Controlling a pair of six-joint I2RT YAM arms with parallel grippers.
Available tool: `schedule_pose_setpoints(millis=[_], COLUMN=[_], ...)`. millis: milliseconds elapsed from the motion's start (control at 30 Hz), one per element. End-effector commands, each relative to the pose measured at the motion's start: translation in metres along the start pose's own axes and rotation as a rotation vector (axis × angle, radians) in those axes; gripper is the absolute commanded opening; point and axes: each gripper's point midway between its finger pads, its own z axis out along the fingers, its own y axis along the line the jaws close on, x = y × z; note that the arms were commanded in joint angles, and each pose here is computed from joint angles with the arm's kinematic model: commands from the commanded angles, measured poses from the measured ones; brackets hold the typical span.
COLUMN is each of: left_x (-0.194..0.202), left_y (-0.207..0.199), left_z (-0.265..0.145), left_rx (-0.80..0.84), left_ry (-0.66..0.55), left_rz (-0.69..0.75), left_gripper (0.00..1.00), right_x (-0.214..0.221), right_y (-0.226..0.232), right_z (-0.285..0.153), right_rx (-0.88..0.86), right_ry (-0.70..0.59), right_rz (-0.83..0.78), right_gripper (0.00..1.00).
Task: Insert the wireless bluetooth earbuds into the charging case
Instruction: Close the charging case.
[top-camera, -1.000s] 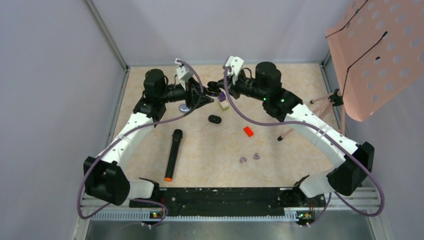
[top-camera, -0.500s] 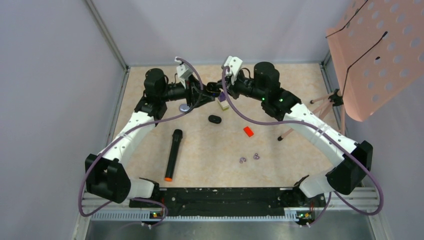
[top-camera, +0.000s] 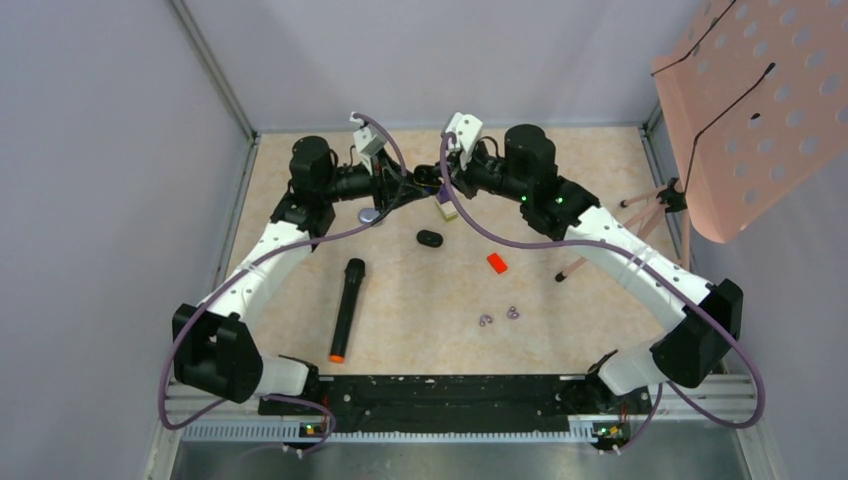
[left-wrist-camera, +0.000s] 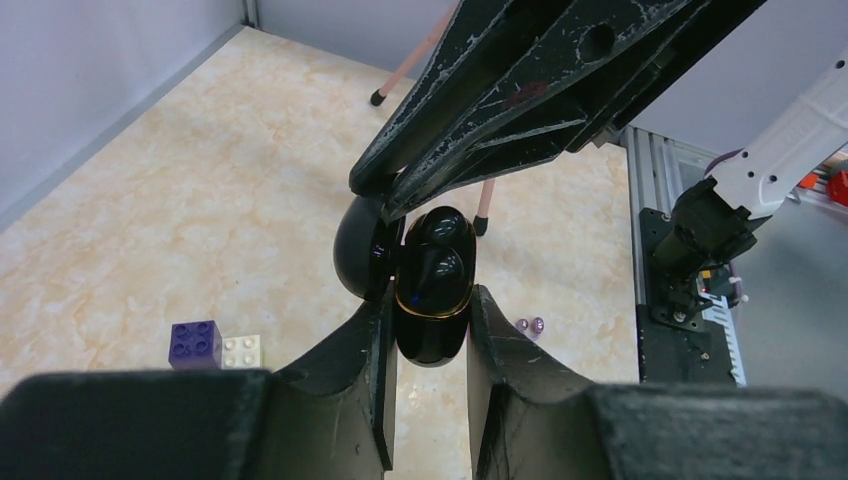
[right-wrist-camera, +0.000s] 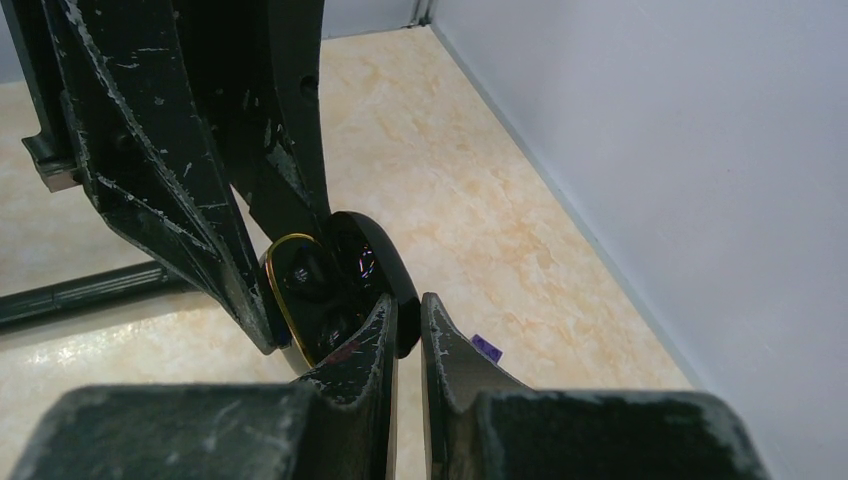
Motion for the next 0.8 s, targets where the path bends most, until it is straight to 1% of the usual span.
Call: schedule_pose_setpoints(millis=[0,33,67,100,167,200,233,267,333,400,467,667,767], left_x=[-0.017,-0.016,-0.016,-0.014,-0.011,-0.009,-0.006,-0.004,-0.002,-0.003,-0.005,-0.007,0.000], left_y=[0.000,0.000,0.000,-0.001,-0.001,-0.002,-0.002,-0.003,-0.003,-0.004,-0.007,-0.015,-0.020], left_z=[0.002,0.002,0.001,0.000,-0.001,-0.002,-0.002,-0.003,-0.004,-0.004,-0.003,-0.003,-0.004], left_rx=[0.010,0.008,0.010,0.009,0.010,0.015,0.022,0.030,0.036,0.044,0.055,0.081,0.093], left_ry=[-0.027,-0.023,-0.021,-0.015,0.000,0.009,0.018,0.026,0.034,0.033,0.029,0.042,0.068], left_rz=[0.054,0.059,0.073,0.081,0.103,0.114,0.140,0.159,0.183,0.202,0.226,0.300,0.298], left_gripper=[0.15,0.04,0.00,0.00,0.00,0.00,0.00,0.00,0.00,0.00,0.00,0.00,0.00], right_x=[-0.034,-0.036,-0.038,-0.040,-0.046,-0.049,-0.048,-0.046,-0.035,-0.020,-0.008,-0.006,-0.010], right_y=[-0.003,0.000,0.001,0.004,0.006,0.008,0.012,0.019,0.032,0.042,0.048,0.043,0.040], right_z=[-0.006,-0.008,-0.011,-0.015,-0.025,-0.030,-0.034,-0.038,-0.041,-0.040,-0.036,-0.011,-0.001], right_rx=[0.006,-0.010,-0.025,-0.047,-0.098,-0.131,-0.173,-0.229,-0.318,-0.373,-0.407,-0.409,-0.401], right_ry=[-0.071,-0.069,-0.062,-0.059,-0.052,-0.046,-0.033,-0.013,0.032,0.067,0.071,0.021,0.003], right_rz=[-0.005,-0.007,0.000,0.016,0.059,0.068,0.067,0.061,0.044,0.043,0.030,0.039,0.050], right_gripper=[0.00,0.07,0.19,0.30,0.48,0.55,0.59,0.62,0.65,0.68,0.70,0.73,0.73])
